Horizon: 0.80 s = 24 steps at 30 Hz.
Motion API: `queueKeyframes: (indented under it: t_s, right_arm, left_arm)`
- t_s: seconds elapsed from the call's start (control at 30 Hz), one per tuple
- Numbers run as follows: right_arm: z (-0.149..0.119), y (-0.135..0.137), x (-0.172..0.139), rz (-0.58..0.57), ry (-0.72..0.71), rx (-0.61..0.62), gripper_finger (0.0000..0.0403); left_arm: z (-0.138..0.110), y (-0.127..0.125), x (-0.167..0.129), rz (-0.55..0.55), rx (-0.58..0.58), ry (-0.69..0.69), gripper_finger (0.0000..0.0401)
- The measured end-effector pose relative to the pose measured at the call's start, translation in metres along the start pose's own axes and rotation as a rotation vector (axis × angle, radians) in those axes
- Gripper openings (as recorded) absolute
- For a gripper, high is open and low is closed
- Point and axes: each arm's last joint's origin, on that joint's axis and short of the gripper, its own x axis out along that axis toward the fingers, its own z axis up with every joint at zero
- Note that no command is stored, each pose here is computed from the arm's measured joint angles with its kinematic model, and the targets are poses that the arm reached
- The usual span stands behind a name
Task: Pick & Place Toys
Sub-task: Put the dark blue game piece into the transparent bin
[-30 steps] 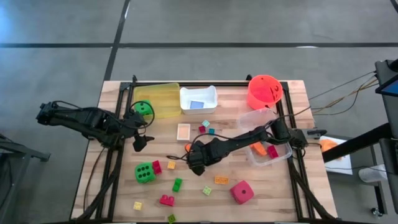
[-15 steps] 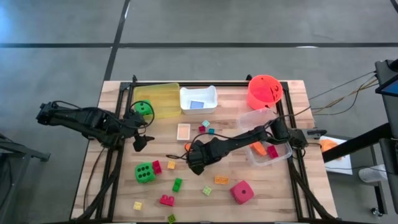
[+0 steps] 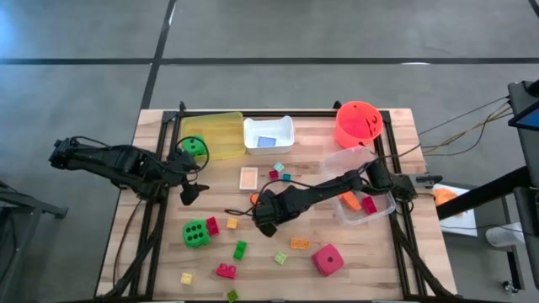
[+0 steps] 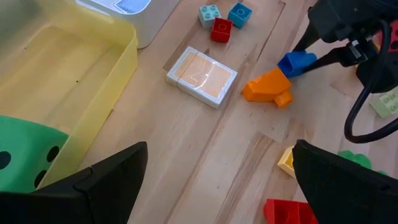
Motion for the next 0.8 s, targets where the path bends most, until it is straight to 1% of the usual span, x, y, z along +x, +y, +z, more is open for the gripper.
queueKeyframes:
  t_s: [0.2,0.4,0.57,0.8]
  right_arm:
    - [-0.004,0.004,-0.014,-0.011,0.002,-0.086,0.0127]
    - [-0.004,0.003,-0.032,0.018,-0.021,-0.150,0.0127]
    - [-0.003,-0.007,-0.062,0.024,-0.051,-0.155,0.0127]
    - [-0.007,-0.028,-0.111,0.020,-0.128,-0.130,0.0127]
  left_arm:
    - [0.001,-0.001,0.000,-0.008,-0.005,-0.014,0.0385]
    - [0.008,-0.005,0.000,-0.038,-0.010,-0.087,0.0385]
    - [0.013,-0.008,-0.001,-0.070,0.021,-0.139,0.0385]
    - [0.014,-0.009,-0.001,-0.073,0.045,-0.148,0.0385]
